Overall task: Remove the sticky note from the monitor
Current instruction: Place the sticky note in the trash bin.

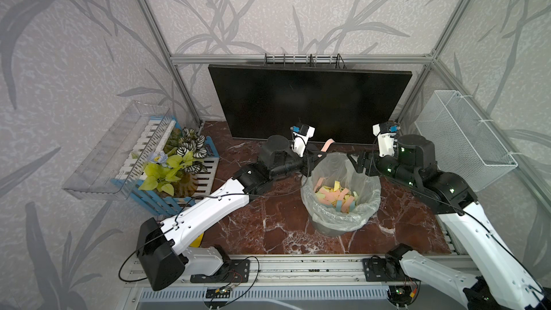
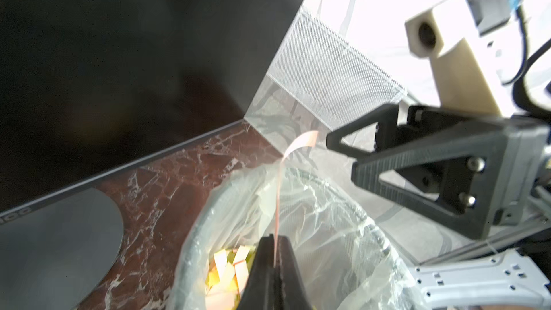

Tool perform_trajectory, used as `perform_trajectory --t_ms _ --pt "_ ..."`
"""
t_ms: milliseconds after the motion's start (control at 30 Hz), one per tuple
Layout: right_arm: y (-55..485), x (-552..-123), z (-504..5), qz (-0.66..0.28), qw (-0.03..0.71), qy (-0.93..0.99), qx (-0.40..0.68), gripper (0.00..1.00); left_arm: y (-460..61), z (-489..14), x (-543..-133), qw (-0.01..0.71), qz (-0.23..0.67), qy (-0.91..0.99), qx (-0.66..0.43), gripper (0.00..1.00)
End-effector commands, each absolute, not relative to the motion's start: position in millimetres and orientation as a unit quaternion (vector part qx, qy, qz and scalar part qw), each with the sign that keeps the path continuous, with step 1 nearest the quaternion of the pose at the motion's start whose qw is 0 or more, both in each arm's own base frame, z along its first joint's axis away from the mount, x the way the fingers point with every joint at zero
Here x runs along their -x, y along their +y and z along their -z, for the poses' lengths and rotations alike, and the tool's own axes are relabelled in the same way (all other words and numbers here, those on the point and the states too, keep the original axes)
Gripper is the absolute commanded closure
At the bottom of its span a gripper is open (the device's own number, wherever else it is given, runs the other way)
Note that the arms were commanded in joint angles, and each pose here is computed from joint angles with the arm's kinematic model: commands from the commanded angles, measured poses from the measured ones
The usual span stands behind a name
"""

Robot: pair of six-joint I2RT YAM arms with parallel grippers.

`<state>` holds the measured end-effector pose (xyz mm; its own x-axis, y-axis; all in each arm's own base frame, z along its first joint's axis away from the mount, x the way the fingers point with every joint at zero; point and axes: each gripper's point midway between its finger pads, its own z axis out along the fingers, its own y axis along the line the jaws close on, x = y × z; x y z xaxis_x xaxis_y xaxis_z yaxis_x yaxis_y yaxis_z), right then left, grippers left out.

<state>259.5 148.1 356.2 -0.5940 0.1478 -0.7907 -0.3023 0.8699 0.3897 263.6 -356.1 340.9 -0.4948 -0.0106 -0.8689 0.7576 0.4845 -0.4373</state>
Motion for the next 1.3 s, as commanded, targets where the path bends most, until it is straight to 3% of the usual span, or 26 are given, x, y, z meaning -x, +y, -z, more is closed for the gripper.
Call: perform_trajectory --t_ms 0,233,300,533,733,1000,1267 --pt "140 -254 -350 -0.241 0.439 0.864 0.043 0.21 -359 -316 -259 0.420 0.382 0.775 -0.278 1.00" --pt "128 -254 -348 -0.218 0.436 0.872 0.028 0.21 -373 -293 -253 0.403 0.336 0.794 -0.307 1.00" --pt "125 -253 -346 -0.210 0.433 0.876 0.024 0.21 -375 -289 -254 0.398 0.321 0.799 -0.317 0.93" --pt "119 -249 -338 -0.190 0.419 0.888 0.022 0.21 -379 -304 -258 0.414 0.307 0.793 -0.325 0.35" --pt "113 -247 -334 -0.176 0.416 0.892 0.019 0.21 -380 -341 -259 0.450 0.328 0.770 -0.311 0.01" --pt "106 -247 -327 -0.154 0.408 0.900 0.018 0.21 -354 -382 -279 0.490 0.315 0.771 -0.255 0.00" --pt "103 -247 -321 -0.143 0.393 0.908 0.021 0.21 -256 -321 -333 0.451 0.306 0.830 -0.114 0.00"
